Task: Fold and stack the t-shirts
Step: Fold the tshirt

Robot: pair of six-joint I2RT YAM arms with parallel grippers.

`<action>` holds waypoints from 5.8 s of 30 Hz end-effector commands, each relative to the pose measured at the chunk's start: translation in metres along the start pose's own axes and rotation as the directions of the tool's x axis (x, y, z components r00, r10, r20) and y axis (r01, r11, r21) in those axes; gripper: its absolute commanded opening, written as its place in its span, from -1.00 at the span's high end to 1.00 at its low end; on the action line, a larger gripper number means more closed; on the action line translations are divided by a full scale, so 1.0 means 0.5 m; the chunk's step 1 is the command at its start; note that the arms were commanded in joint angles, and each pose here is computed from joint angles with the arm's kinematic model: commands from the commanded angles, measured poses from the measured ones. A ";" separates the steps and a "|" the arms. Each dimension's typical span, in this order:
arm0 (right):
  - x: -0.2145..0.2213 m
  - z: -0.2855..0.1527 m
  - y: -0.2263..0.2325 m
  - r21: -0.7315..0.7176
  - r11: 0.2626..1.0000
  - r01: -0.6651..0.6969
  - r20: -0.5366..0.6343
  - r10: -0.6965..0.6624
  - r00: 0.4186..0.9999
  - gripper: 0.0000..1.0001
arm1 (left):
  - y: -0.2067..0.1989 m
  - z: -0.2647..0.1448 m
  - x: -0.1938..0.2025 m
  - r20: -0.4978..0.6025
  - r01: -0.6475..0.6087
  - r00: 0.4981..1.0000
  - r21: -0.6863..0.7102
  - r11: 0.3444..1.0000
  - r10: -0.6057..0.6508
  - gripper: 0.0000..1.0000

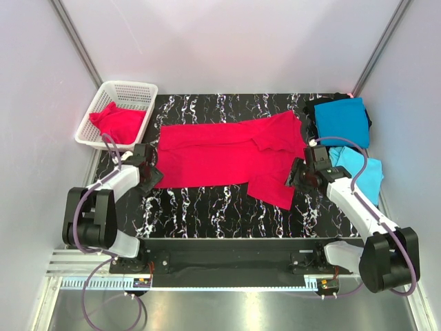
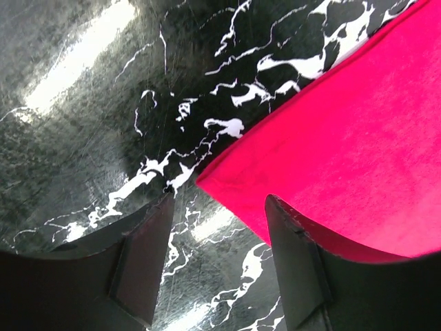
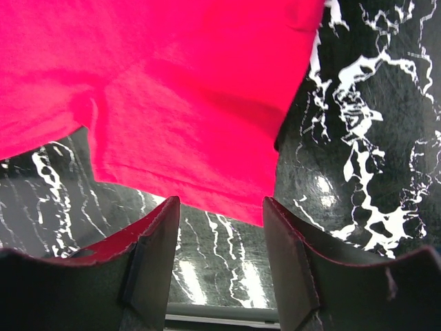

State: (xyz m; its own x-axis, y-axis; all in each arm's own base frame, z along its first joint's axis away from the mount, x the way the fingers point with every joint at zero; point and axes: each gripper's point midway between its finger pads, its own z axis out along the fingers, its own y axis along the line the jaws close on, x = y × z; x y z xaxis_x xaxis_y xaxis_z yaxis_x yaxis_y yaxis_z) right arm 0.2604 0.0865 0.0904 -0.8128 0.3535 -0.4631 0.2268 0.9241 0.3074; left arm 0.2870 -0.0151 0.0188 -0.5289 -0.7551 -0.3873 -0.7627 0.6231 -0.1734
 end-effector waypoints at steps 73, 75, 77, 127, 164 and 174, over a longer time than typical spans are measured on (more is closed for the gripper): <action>0.126 0.058 -0.045 0.175 0.980 -0.096 -0.071 0.109 0.991 -0.24 | 0.021 0.007 0.001 -0.017 -0.049 0.999 -0.005 0.999 0.049 0.29; 0.125 0.056 -0.046 0.174 0.980 -0.099 -0.069 0.112 0.991 -0.24 | 0.017 0.019 0.003 -0.026 -0.052 0.998 -0.008 0.999 0.052 0.29; 0.126 0.056 -0.044 0.171 0.981 -0.097 -0.071 0.110 0.991 -0.24 | 0.014 0.028 0.005 -0.031 -0.056 0.998 -0.007 0.998 0.055 0.29; 0.112 0.071 -0.056 0.310 0.947 -0.084 -0.056 0.107 0.993 1.00 | -0.016 -0.014 -0.008 -0.025 -0.052 0.998 0.071 0.996 0.054 1.00; -0.199 -0.122 0.040 0.398 0.914 -0.080 0.310 -0.052 0.949 1.00 | -0.108 -0.165 -0.142 0.131 -0.025 0.991 0.185 0.982 0.001 1.00; -0.298 -0.086 0.046 0.429 0.901 -0.070 0.308 -0.073 0.949 1.00 | -0.163 -0.138 -0.174 0.112 -0.021 0.994 0.172 0.985 0.001 1.00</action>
State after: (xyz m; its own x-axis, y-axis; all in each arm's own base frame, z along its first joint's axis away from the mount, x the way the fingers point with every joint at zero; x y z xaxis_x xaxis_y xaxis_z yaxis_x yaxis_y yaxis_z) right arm 0.3441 0.0626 0.1875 -0.6539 0.3238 -0.6838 0.4765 0.8783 -0.0398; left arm 0.3479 -0.0179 0.1157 -0.5152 -0.7279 -0.4525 -0.6803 0.6684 -0.3007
